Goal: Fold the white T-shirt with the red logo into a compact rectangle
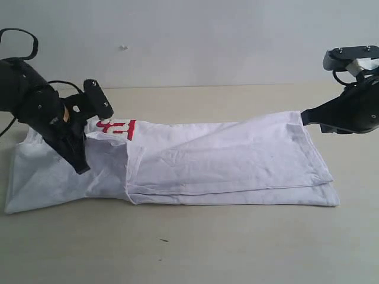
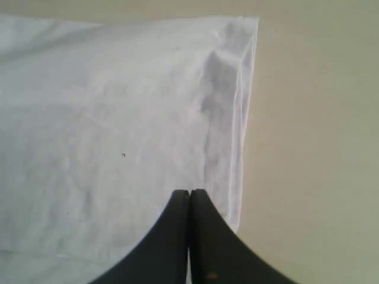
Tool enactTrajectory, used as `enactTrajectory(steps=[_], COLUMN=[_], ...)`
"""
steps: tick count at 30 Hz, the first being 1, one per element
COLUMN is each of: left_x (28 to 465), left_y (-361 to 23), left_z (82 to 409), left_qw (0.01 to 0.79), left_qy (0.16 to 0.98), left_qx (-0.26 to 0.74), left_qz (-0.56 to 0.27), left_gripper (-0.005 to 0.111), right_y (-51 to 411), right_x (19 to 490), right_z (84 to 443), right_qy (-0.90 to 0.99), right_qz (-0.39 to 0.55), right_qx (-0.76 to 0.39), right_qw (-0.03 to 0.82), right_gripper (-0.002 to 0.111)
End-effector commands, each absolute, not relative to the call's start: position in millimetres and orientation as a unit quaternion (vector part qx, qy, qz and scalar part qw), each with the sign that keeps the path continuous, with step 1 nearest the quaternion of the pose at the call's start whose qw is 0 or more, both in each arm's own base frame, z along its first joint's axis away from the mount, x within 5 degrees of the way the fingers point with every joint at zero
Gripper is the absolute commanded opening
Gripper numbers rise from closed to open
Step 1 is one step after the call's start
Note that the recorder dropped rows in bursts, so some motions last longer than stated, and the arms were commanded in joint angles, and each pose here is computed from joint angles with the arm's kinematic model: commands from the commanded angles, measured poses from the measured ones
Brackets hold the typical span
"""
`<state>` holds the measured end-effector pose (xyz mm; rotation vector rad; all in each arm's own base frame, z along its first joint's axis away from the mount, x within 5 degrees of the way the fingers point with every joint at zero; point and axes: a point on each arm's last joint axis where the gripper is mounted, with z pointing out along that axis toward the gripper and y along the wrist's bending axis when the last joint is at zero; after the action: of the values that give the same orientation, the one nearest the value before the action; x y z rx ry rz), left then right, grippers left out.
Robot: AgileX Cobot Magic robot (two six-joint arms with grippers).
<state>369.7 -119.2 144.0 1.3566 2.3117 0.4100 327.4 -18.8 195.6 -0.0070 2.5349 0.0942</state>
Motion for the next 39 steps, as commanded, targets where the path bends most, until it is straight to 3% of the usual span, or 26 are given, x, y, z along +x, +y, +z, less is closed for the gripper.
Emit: enactTrajectory(steps=[1,6,9,14,18,23,29,39], left_x=[380,386,388,388,382,369,340,339], left_y=[-120,-120,-120,-118,-119,-127,-141,-140], left_z=[157,161,163,164,165,169,156,112], left_qw=[0.251,0.269,0.284,0.296,0.288,0.265,0.143,0.083], left_qy=[0.776,0.733,0.737,0.780,0.831,0.872,0.866,0.884], left_qx=[0.546,0.579,0.565,0.504,0.436,0.399,0.479,0.459], left_qz=[0.194,0.236,0.239,0.223,0.193,0.104,-0.026,-0.037], left_gripper=[0.021,0.052,0.053,0.034,0.000,0.000,0.000,0.000], right_y=[-19,-20,-20,-20,-20,-19,-18,-17], right_x=[327,328,328,328,327,329,337,337], right_z=[199,200,200,200,200,182,148,143], right_qy=[0.950,0.949,0.949,0.949,0.950,0.960,0.977,0.981], right_qz=[0.033,0.032,0.031,0.031,0.033,0.039,0.055,0.063], right_qx=[-0.002,-0.001,-0.001,-0.002,-0.002,-0.004,-0.006,-0.005], right_qw=[0.310,0.313,0.314,0.313,0.311,0.276,0.205,0.186], right_gripper=[0.000,0.000,0.000,0.000,0.000,0.000,0.000,0.000])
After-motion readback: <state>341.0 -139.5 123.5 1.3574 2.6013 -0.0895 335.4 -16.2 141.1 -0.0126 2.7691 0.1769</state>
